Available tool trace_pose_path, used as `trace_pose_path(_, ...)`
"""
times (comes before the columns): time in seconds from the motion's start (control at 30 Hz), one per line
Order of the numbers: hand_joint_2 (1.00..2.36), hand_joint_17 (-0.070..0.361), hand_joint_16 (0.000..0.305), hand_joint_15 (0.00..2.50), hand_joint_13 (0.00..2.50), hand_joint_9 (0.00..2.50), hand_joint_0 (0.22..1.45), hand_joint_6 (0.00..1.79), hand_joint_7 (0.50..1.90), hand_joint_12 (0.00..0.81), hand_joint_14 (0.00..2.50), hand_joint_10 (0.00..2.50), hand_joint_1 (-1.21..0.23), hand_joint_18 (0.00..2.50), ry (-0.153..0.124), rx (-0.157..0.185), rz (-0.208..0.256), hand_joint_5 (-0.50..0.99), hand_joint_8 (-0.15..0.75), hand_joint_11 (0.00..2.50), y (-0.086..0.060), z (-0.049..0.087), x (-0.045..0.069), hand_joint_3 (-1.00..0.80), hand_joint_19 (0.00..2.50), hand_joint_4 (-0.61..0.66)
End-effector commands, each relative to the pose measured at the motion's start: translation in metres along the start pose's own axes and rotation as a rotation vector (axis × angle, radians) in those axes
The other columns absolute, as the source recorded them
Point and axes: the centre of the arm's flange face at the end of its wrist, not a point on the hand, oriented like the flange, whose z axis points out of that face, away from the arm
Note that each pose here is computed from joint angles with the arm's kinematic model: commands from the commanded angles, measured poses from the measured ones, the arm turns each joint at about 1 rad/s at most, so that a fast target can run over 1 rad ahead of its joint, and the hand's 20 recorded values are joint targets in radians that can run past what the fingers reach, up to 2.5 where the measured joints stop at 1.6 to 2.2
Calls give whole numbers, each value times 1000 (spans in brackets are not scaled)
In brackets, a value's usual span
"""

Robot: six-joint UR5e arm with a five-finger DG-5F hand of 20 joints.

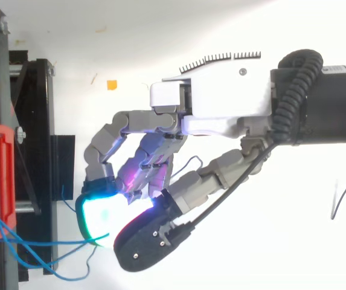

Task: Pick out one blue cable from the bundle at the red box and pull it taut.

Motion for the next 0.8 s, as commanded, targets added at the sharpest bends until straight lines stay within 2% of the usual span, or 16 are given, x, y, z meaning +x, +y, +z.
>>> trace_pose_path(0.0,1009,126,56,187,735,661,575,877,992,379,8,2,-783,917,0,0,-2,-73,290,50,0,0,0,-105,398,-251)
trace_pose_path(0.13,1009,127,57,186,721,609,575,875,1000,378,6,0,-785,903,-1,0,-1,-73,282,19,0,-1,-1,-110,398,-263)
trace_pose_path(0.43,1012,128,57,213,725,684,571,873,1033,384,9,2,-786,890,-4,3,-5,-72,293,64,-1,-1,-4,-93,420,-266)
trace_pose_path(0.6,1009,131,58,226,754,747,575,872,1051,394,7,3,-794,911,-1,45,-3,-68,305,101,-22,-6,-7,-88,430,-258)
trace_pose_path(0.7,1009,132,59,232,757,757,574,872,1053,395,8,3,-794,922,-1,59,0,-67,307,109,-32,-8,-10,-84,419,-253)
trace_pose_path(0.77,1010,132,59,236,760,779,574,872,1053,396,8,4,-794,925,7,59,1,-67,309,131,-33,-10,-13,-86,428,-251)
